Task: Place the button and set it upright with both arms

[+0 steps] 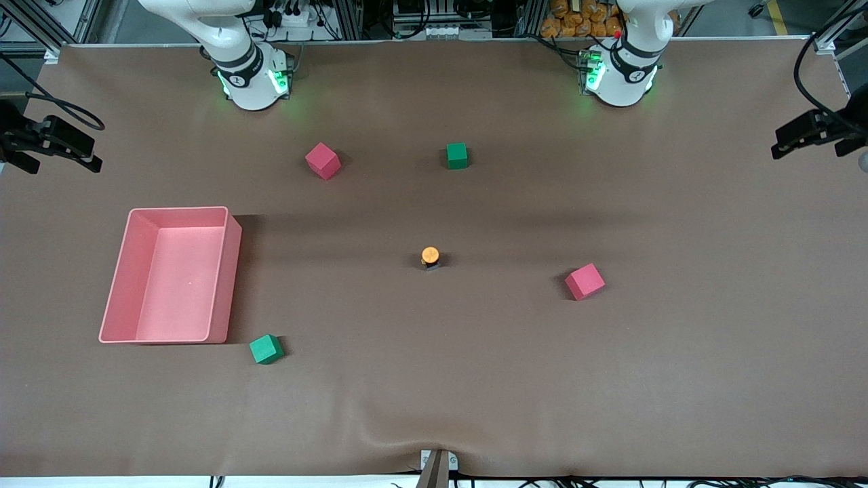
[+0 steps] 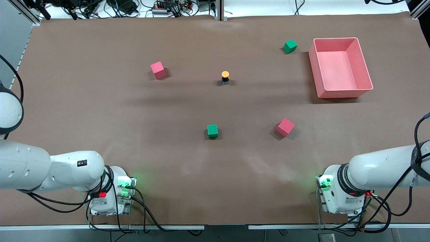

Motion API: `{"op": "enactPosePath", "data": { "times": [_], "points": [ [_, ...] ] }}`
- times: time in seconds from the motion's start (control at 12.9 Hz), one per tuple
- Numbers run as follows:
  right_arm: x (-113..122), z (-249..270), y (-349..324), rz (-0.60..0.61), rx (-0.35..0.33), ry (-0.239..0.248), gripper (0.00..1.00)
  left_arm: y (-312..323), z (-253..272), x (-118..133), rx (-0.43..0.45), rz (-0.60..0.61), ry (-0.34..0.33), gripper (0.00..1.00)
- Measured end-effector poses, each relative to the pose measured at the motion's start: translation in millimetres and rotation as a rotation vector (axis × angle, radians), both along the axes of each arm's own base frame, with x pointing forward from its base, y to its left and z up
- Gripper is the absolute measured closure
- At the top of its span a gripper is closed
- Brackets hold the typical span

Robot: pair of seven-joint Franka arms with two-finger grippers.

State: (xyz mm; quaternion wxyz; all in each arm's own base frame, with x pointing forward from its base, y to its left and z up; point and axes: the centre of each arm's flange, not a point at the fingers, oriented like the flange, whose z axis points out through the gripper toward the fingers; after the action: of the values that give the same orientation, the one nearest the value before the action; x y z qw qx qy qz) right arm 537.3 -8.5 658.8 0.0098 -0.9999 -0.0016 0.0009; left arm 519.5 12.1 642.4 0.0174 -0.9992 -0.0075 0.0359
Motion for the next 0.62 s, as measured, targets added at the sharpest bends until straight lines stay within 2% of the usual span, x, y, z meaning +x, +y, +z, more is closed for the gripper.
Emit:
{"op": "enactPosePath", "data": {
  "times": [0.23,0.62],
  "points": [
    [0.0,0.0,0.0,0.000,0.000,0.000,0.00,-28.0,9.7,-6.9,0.013,0.040,-0.022,0.00],
    [0.0,0.0,0.0,0.000,0.000,0.000,0.00,-38.3,17.5,-8.1,0.015,0.031,-0.040,0.00]
  ]
}}
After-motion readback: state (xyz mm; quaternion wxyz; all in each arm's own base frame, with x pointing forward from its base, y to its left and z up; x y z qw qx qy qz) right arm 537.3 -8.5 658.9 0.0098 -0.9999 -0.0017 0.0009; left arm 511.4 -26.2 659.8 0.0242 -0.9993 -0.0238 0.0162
